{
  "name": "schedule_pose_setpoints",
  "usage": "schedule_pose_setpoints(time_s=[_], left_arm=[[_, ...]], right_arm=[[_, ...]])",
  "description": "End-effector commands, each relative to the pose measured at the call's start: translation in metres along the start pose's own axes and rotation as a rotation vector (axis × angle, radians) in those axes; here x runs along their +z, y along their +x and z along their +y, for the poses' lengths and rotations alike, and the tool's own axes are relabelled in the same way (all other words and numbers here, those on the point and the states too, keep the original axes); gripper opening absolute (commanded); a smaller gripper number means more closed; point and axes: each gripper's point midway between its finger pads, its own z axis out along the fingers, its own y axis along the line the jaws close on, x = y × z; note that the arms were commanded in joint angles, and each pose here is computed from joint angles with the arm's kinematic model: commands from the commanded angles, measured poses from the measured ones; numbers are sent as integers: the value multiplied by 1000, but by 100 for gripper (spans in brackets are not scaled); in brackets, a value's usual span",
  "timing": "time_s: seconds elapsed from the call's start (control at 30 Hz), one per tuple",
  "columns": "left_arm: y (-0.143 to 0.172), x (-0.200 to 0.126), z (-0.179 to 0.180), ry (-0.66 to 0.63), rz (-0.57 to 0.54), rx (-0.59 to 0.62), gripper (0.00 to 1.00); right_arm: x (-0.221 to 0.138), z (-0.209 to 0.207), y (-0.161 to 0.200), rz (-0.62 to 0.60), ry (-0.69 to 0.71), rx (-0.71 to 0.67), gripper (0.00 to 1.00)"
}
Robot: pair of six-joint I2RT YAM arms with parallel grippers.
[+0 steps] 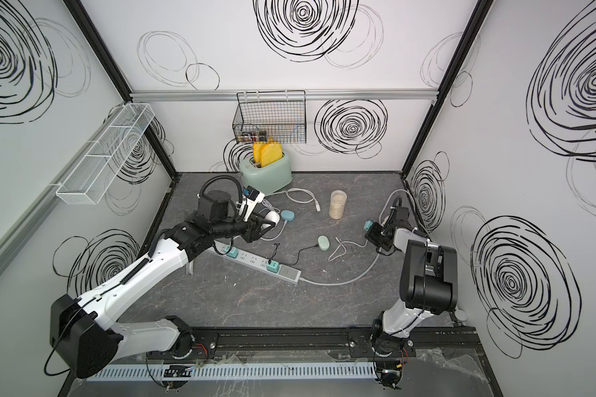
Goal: Charge the bluetooth headset
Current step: Place the plug at the center of the board, then pick up the charging cable from the center of the board.
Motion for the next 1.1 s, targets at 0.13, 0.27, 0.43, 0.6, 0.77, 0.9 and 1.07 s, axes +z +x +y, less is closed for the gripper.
schedule_pose_setpoints(time_s=[0.13, 0.27, 0.43, 0.6, 0.77, 0.9, 1.07], left_arm=[[-5, 0, -2, 3, -21, 27, 31], [-5, 0, -4, 10, -18, 26, 31], [-5, -1, -5, 13, -19, 27, 32], [-6, -2, -6, 19, -22, 28, 32], [-5, -1, -7, 24, -19, 27, 32], [-5, -1, -7, 23, -19, 26, 32], [-5, -1, -8, 30, -17, 26, 32]], right_arm=[[13, -7, -7, 15, 24, 7, 2], [3, -1, -9, -13, 55, -28, 34], [-38, 40, -17, -142, 47, -148, 44], [-52, 97, -12, -189, -59, -404, 37], [-29, 105, -2, -48, -50, -488, 37], [-10, 108, 14, 43, -25, -592, 38], [3, 107, 25, 85, -1, -623, 36]])
